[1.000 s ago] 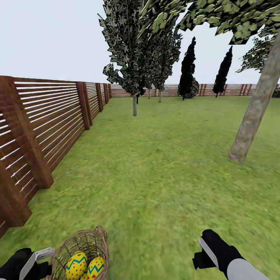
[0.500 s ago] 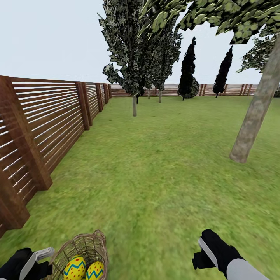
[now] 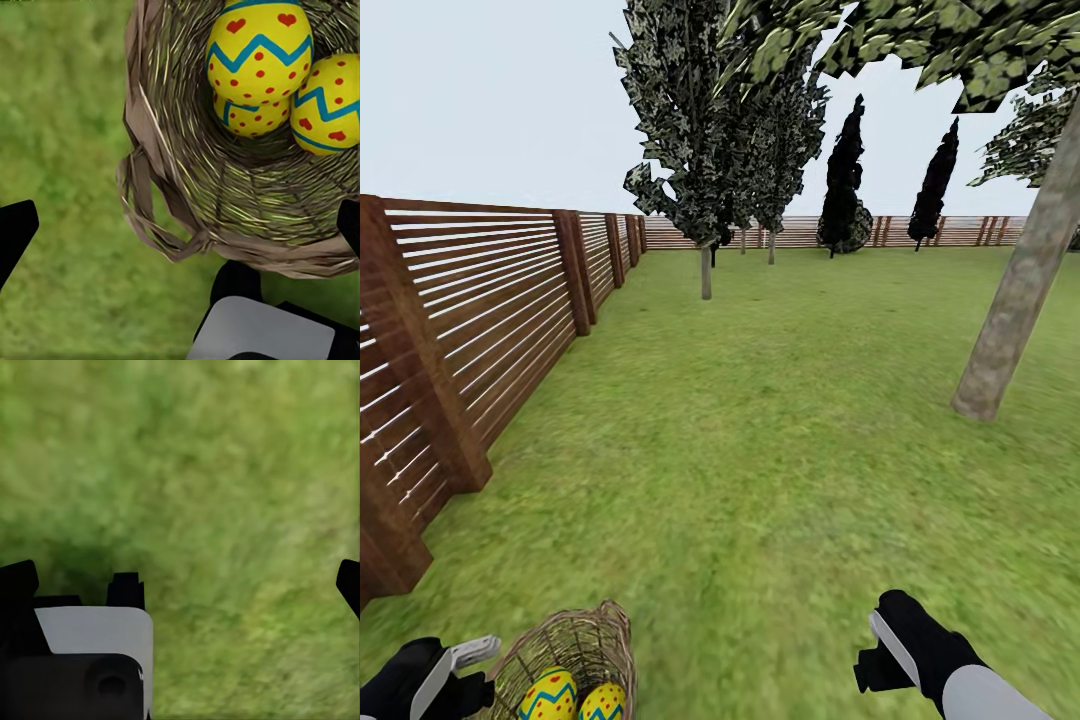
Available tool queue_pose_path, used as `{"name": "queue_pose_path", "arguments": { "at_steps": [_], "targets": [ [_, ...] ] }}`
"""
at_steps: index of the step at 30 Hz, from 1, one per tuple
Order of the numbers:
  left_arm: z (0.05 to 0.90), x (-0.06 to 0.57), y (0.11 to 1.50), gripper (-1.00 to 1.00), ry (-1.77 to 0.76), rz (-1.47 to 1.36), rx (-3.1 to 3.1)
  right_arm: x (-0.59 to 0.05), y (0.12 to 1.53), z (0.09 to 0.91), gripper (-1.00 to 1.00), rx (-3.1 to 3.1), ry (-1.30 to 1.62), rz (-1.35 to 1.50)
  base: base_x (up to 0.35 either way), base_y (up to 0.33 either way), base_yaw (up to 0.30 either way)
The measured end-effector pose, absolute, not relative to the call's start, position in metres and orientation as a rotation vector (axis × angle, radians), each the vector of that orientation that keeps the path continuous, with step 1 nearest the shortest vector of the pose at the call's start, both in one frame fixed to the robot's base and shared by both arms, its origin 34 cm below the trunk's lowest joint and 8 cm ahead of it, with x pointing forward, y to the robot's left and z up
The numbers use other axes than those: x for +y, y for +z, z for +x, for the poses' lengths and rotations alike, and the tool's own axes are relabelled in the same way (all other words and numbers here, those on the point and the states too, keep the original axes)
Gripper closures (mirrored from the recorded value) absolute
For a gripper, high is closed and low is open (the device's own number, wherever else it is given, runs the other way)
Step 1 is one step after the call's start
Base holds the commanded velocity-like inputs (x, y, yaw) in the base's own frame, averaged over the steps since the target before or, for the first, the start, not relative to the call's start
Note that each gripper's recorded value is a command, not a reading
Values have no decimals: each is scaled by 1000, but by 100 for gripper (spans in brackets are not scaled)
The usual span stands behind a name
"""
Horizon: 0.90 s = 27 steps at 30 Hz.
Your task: Take the three Easter eggs out of the wicker basket on the lawn in the garden, then place them on the lawn next to a single tree (choose any tree) so that all three eggs are next to the same tree and none are left in the basket.
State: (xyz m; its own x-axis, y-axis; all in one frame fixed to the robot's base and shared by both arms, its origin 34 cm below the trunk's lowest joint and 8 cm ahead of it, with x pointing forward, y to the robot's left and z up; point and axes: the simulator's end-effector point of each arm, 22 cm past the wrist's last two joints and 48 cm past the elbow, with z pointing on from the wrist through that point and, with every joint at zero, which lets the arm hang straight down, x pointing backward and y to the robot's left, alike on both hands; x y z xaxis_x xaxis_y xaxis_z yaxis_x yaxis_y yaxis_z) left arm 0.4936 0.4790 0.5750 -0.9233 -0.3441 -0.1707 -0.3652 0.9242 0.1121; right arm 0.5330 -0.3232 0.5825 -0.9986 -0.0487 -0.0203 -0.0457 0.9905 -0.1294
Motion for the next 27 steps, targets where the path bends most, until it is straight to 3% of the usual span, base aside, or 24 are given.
{"name": "queue_pose_path", "arguments": {
  "at_steps": [27],
  "targets": [
    [488,493,534,-100,236,-557,2933,-325,537,530,-100,3111,-202,-69,0,0,0]
  ]
}}
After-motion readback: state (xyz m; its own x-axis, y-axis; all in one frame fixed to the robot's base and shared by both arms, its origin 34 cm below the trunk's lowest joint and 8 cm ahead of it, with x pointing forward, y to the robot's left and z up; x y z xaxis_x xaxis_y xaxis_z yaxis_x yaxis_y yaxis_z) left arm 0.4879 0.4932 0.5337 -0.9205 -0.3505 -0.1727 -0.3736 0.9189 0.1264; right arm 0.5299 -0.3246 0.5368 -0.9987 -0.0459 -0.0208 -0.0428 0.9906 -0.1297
